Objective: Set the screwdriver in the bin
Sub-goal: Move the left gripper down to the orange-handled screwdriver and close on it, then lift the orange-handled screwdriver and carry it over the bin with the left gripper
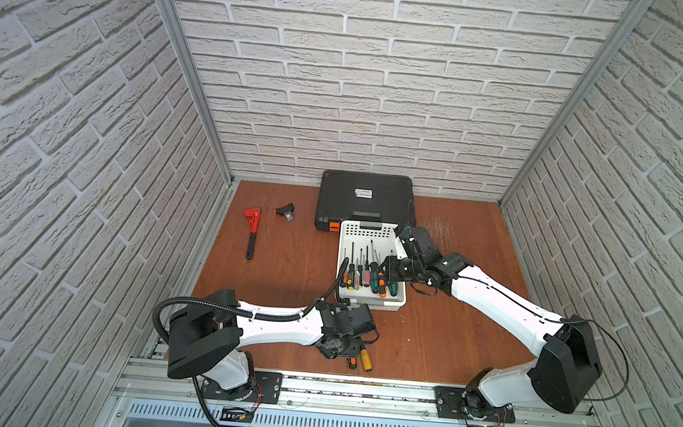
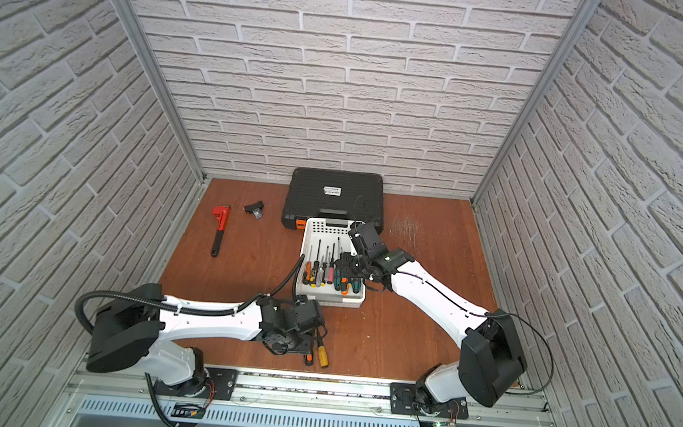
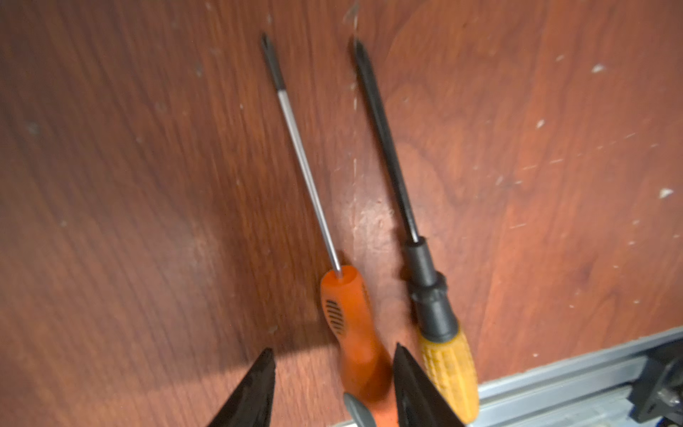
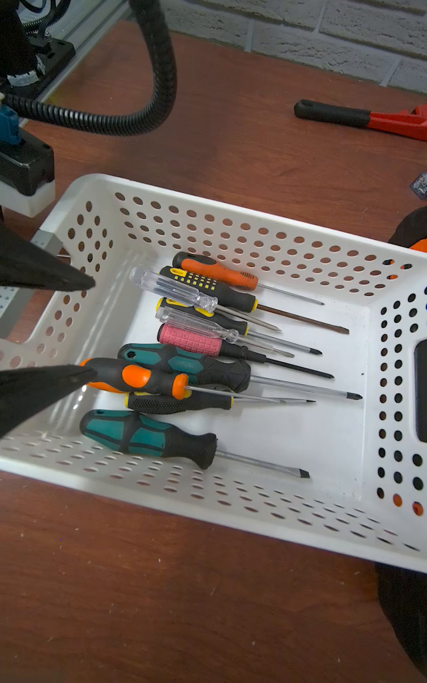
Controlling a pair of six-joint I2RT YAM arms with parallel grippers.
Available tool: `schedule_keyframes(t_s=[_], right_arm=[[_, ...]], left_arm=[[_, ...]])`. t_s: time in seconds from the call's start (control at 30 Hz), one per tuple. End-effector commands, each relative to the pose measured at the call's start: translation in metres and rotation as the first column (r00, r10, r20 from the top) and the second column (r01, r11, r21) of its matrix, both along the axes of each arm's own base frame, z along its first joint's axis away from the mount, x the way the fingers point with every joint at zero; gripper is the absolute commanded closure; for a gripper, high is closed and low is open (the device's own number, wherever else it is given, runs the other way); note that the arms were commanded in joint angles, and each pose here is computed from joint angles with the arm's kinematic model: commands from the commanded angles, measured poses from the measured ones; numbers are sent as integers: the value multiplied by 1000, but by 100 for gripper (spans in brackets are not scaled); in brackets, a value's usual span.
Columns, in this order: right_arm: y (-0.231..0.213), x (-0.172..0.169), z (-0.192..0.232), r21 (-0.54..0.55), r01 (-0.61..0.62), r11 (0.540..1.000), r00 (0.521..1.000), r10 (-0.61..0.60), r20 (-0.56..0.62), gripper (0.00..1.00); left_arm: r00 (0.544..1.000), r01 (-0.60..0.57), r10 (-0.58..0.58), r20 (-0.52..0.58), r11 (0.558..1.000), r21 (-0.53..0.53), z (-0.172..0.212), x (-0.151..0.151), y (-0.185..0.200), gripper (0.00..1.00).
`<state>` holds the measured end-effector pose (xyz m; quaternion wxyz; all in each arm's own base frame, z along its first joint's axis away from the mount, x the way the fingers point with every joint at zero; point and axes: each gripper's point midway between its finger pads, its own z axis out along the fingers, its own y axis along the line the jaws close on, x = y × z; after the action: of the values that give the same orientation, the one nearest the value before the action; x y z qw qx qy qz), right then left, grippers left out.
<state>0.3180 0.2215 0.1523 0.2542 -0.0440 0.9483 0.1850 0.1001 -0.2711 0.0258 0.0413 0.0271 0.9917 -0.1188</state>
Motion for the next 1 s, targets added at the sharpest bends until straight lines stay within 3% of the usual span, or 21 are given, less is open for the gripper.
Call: schedule_keyframes(t_s=[0.0, 0.17, 0.37, 0.5, 0.53, 0.67, 0.97], right_arm=[[5, 3, -1, 29, 1, 1000, 1000, -1, 9, 64], [6, 2, -5, 36, 2, 999, 1000, -2, -4, 65], [5, 0, -6, 39, 4, 999, 1000, -3, -5, 65], [5, -1, -8, 40, 5, 999, 1000, -5, -9, 65], [5, -1, -8, 41, 6, 999, 1000, -6, -11, 65], [5, -2, -7, 44, 7, 999, 1000, -7, -9, 65], [12, 6, 3, 63, -2, 998, 1000, 1, 9, 65]], left_arm=[[999, 24, -23, -31, 999, 32, -8, -7, 5, 48], [998, 38, -34, -53, 997, 69, -15, -10, 10, 50], [998, 34, -30, -55, 996, 84, -18, -11, 14, 64], [999, 18, -13, -41, 992, 122, -15, -11, 26, 90], [999, 11, -7, -34, 991, 136, -13, -11, 31, 93], [999, -39, 38, 9, 983, 180, 0, -13, 57, 95], [979, -196, 183, 93, 967, 163, 22, -8, 118, 94]])
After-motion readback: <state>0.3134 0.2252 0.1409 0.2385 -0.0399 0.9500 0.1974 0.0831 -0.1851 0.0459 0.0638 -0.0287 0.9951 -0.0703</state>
